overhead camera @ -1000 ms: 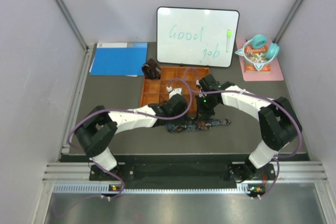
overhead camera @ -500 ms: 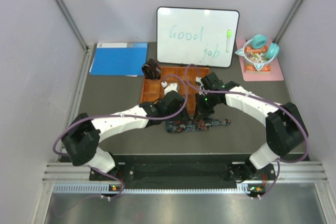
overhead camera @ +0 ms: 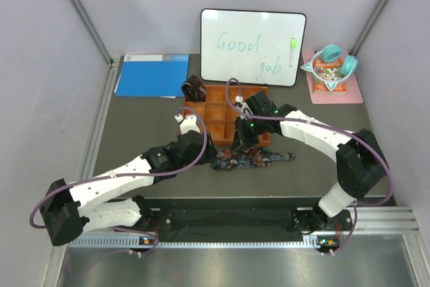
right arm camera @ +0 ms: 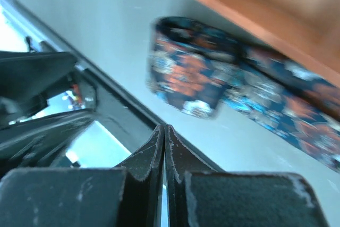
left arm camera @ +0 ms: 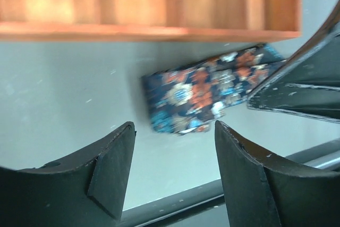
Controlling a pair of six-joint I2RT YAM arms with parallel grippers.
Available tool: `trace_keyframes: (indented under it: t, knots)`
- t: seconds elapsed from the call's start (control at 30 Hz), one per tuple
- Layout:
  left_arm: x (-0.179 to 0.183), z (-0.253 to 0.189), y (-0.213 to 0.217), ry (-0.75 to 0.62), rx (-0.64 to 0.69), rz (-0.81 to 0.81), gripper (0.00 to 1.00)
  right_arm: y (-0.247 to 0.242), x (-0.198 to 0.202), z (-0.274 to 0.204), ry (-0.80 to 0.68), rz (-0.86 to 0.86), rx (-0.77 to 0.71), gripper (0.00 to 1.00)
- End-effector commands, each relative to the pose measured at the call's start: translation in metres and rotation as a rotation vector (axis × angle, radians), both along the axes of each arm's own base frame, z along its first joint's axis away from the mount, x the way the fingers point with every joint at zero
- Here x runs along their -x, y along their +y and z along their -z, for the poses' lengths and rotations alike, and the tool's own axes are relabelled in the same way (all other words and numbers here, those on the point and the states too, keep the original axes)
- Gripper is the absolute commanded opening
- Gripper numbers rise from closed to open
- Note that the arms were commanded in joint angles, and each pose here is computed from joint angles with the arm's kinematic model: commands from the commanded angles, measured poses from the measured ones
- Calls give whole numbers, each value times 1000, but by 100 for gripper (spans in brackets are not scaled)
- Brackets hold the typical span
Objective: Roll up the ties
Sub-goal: Roll the tie at the center of the board.
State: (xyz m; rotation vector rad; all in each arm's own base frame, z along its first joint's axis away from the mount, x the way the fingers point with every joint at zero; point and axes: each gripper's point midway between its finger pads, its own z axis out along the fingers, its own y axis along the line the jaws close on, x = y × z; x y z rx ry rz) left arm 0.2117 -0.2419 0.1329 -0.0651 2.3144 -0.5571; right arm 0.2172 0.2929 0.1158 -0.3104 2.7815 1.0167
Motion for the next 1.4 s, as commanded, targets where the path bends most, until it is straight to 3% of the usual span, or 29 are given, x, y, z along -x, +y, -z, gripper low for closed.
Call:
trace_keyframes:
  t: [0.0, 0.53, 0.97, 1.37]
  knots:
    - [2, 6, 18, -18, 15, -60, 67, 39, -9, -15, -34, -36, -81, 0]
    - [-2, 37, 20, -3, 128, -36, 67, 32, -13, 63, 9, -12, 69, 0]
    - [-6, 40, -6, -14, 249, 55, 67, 14, -13, 79, -8, -11, 167, 0]
    - [-2, 66, -25, 61, 268, 112, 67, 10, -11, 78, -16, -7, 172, 0]
